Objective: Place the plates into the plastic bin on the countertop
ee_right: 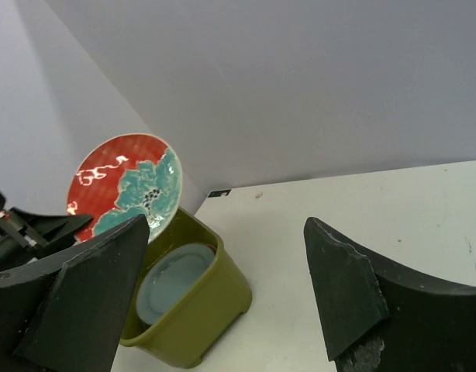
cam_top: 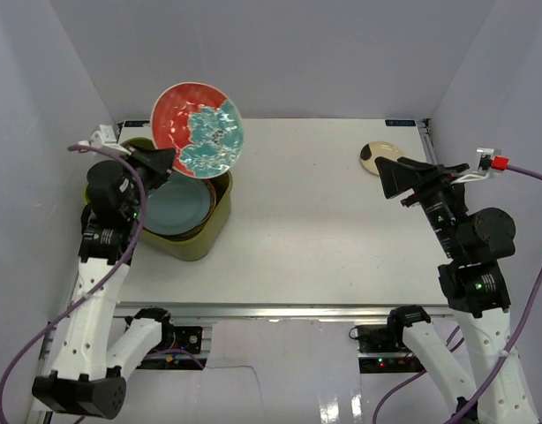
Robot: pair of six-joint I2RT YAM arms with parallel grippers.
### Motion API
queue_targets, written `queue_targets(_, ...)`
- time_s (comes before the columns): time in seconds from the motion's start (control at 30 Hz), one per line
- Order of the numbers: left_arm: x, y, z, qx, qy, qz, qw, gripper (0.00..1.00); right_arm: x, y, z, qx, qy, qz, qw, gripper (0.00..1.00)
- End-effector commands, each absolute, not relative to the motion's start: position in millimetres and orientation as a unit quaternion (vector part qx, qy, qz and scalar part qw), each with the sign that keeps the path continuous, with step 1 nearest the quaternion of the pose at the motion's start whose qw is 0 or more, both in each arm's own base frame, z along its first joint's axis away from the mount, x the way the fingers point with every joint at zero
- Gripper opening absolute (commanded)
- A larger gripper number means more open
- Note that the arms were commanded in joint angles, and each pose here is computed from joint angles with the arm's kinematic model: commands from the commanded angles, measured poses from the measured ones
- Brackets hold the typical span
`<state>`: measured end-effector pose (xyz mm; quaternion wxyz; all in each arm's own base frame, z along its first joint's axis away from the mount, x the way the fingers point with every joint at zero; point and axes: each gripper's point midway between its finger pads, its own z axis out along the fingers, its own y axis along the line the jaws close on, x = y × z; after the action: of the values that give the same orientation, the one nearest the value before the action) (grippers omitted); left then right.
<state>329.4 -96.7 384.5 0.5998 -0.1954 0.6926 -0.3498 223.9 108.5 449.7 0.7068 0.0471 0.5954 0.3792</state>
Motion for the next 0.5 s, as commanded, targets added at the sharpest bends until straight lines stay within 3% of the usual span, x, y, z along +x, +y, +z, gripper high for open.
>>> queue_targets(0.0,312,-44,363,-0.254,0.704,-0.232,0.621,0.00,234,111,445,0.038,0.606,0.368,0.704,0.87)
queue_targets(0.17,301,2,339,-0.315,0.699,-0.125,0.630,0.00,249,115,429,0.036,0.626,0.362,0.690,0.87)
queue_targets(0.47,302,9,281,-0.317,0.736,-0.084,0.592,0.00,270,121,402,0.046,0.654,0.358,0.665,0.87)
